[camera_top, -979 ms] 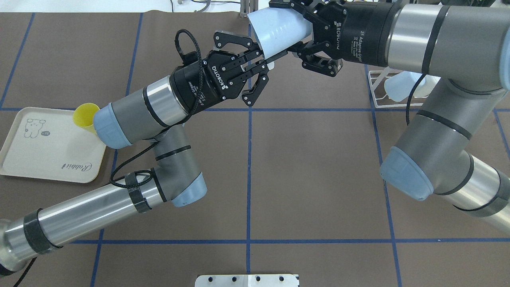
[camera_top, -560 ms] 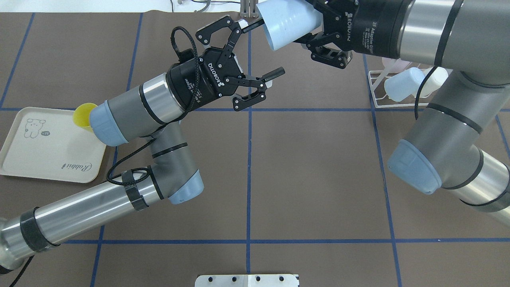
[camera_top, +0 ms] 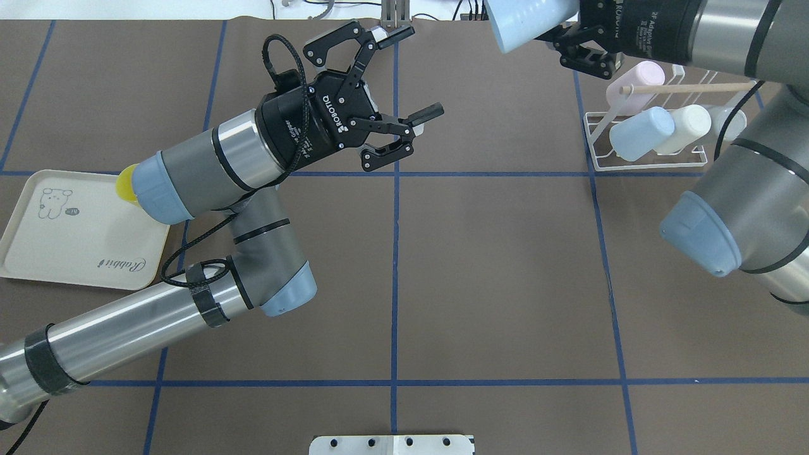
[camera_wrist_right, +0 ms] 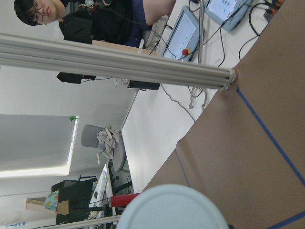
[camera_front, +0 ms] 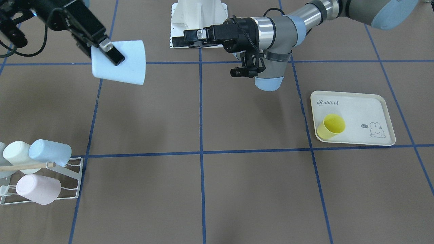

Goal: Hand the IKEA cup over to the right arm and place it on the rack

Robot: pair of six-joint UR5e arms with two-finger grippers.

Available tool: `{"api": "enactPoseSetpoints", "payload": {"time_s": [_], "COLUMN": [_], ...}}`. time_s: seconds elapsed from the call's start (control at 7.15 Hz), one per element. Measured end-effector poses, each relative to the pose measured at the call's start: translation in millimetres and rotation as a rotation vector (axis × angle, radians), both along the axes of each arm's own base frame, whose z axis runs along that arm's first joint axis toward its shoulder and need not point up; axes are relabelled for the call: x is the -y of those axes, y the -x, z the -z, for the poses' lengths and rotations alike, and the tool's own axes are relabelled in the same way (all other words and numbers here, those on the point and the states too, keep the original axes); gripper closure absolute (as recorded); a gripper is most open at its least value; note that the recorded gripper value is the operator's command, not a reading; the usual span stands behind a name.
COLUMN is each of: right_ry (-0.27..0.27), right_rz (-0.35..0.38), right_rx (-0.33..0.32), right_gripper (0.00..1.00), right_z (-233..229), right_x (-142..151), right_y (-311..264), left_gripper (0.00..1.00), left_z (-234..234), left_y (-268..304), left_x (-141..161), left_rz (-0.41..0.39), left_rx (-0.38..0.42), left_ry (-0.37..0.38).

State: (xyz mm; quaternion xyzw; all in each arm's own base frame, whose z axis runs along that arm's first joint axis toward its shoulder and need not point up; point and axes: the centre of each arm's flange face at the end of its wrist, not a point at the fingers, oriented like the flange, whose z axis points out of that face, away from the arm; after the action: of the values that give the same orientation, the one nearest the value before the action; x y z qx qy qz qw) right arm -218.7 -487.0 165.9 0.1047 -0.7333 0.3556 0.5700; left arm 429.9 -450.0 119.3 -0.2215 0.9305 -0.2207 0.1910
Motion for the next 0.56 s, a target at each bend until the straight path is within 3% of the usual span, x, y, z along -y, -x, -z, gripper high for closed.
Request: {"api": "enactPoseSetpoints", "payload": {"time_s": [0.28, 0.56], "right_ry": [-0.026, -0.061], "right_rz": [-0.066, -0.056], "right_rx": [-0.239, -0.538], "right_gripper": [1.00, 1.00], "right_z": [-64, -122], "right_x": [56, 115], "right_y": [-30, -73], "left_gripper": [0.12, 0.09], "left_z": [0, 1], "left_y": [-2, -6], "left_x": [3, 7], "left_rz": [0.023, 0.062], "left_rx": [0.030, 0.082], "left_ry": [0.002, 0.003]}}
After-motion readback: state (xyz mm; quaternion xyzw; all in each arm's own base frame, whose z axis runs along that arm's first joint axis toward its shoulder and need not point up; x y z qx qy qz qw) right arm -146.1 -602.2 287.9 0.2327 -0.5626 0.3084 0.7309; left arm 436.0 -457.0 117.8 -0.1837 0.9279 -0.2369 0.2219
